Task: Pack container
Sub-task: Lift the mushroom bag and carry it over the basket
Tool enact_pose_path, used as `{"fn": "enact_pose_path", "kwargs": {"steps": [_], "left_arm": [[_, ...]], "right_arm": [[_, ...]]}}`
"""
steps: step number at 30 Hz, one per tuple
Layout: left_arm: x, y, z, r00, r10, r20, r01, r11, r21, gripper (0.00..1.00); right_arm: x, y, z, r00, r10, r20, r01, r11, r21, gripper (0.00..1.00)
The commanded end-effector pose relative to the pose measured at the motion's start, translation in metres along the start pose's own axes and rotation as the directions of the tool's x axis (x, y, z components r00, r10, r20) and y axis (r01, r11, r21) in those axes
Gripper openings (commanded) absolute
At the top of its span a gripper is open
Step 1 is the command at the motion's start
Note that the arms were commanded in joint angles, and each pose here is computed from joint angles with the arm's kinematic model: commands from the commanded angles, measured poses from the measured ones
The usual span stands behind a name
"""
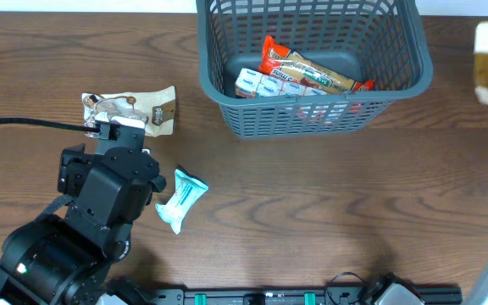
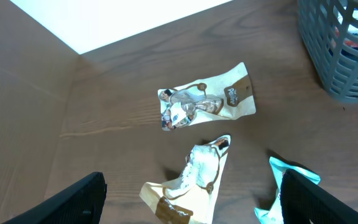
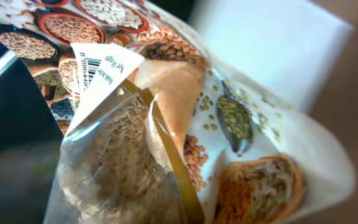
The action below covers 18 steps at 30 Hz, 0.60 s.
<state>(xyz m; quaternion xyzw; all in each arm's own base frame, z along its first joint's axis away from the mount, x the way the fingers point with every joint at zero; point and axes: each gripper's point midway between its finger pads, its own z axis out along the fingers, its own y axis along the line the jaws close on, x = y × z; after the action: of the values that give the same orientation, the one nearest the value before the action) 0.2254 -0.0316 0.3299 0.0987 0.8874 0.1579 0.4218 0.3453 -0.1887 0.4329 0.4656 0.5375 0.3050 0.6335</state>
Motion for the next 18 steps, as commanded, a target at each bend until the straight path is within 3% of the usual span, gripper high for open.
{"fn": "enact_pose_path", "kwargs": {"steps": [1, 7, 12, 18], "left_arm": [[-0.002, 0.005, -0.003, 1.000, -0.005, 0.008, 0.005, 1.000, -0.014, 0.78], [-0.002, 0.005, -0.003, 1.000, -0.005, 0.008, 0.005, 1.000, -0.014, 0.78], [-0.002, 0.005, -0.003, 1.000, -0.004, 0.008, 0.004, 1.000, -0.014, 0.78], [-0.002, 0.005, -0.003, 1.000, -0.005, 0.008, 0.005, 1.000, -0.014, 0.78]], "right_arm": [[0.001, 0.062, -0.019, 0.990, -0.137, -0.026, 0.132, 0.980, -0.152, 0.01], [0.035, 0.133, -0.027, 0.929, -0.370, -0.013, 0.336, 0.858, -0.389, 0.01], [0.099, 0.133, -0.004, 0.834, -0.543, -0.101, 0.435, 0.758, -0.485, 0.01], [0.199, 0.105, 0.033, 0.698, -0.658, -0.282, 0.405, 0.688, -0.602, 0.01]]}}
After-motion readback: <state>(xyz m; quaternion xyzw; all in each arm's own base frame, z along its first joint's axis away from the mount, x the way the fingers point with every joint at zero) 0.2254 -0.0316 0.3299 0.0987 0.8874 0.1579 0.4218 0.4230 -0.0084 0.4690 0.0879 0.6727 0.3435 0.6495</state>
